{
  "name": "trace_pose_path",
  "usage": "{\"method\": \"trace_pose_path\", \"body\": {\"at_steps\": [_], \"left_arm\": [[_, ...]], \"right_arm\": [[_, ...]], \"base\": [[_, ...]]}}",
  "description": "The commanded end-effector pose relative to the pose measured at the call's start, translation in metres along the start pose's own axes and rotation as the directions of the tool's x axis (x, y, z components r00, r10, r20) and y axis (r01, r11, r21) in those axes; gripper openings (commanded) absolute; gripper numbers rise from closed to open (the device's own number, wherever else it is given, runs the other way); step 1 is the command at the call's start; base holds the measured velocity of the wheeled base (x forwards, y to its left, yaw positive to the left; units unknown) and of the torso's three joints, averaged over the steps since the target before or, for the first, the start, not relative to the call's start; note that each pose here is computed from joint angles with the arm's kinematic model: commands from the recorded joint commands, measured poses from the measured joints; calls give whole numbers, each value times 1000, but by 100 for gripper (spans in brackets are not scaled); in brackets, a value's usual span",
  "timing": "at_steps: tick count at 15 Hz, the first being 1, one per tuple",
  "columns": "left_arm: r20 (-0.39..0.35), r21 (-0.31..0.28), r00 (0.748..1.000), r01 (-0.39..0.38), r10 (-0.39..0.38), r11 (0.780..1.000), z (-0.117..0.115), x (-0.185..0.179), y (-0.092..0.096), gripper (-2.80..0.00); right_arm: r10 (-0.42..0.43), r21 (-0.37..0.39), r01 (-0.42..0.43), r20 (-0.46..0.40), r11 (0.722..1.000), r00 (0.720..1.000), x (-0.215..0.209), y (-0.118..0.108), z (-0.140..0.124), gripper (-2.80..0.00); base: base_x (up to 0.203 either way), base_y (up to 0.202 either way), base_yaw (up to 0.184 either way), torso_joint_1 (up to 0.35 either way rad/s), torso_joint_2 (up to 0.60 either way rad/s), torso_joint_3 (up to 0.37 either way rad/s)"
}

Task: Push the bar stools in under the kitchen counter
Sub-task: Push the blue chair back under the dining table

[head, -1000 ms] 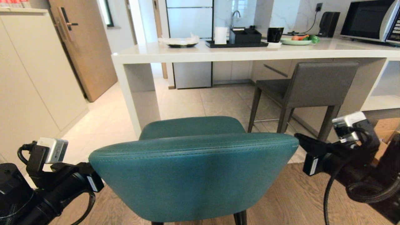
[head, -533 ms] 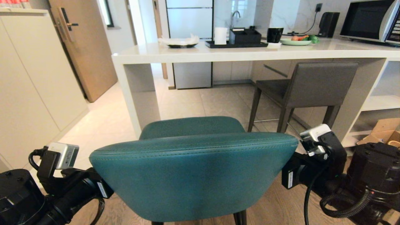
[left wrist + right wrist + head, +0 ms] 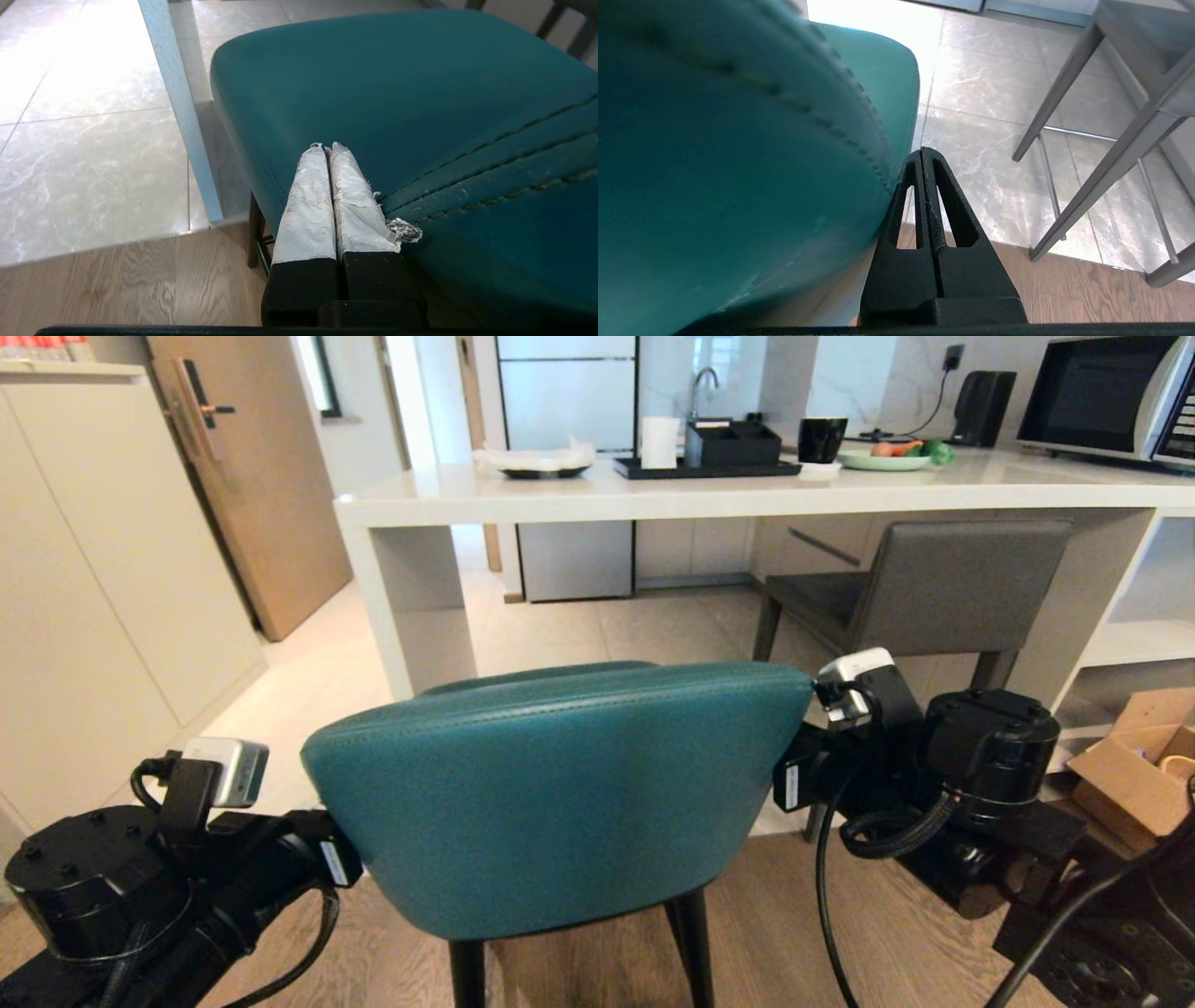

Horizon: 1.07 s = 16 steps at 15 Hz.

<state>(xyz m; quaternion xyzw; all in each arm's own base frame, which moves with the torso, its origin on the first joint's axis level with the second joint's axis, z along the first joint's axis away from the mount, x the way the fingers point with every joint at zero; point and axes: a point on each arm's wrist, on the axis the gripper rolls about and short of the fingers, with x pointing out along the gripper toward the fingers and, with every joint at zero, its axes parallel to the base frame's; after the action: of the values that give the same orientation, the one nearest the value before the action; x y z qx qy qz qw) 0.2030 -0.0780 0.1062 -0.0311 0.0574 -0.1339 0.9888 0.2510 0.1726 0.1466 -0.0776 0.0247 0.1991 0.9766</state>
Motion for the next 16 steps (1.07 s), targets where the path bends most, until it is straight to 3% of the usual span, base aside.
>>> {"method": "trace_pose_path", "body": {"at_steps": [1,10,16], "left_arm": [[-8,2,1000,5,-5,1000,-4,17,-2,-280],[57,1,998,-11,11,1000,-2,72,-9,-280],[109,-4,992,-59,59,998,3,99,4,-280]], "right_arm": [[15,-15,-16,-5,1000,1000,4,3,-3,-280],[15,-18,-15,1,1000,1000,-15,-2,1,-280],[-5,-12,5,-12,1000,1000,6,-5,-6,-280]], "base": [[0,0,0,0,0,0],[0,0,0,0,0,0],[0,0,0,0,0,0]]}}
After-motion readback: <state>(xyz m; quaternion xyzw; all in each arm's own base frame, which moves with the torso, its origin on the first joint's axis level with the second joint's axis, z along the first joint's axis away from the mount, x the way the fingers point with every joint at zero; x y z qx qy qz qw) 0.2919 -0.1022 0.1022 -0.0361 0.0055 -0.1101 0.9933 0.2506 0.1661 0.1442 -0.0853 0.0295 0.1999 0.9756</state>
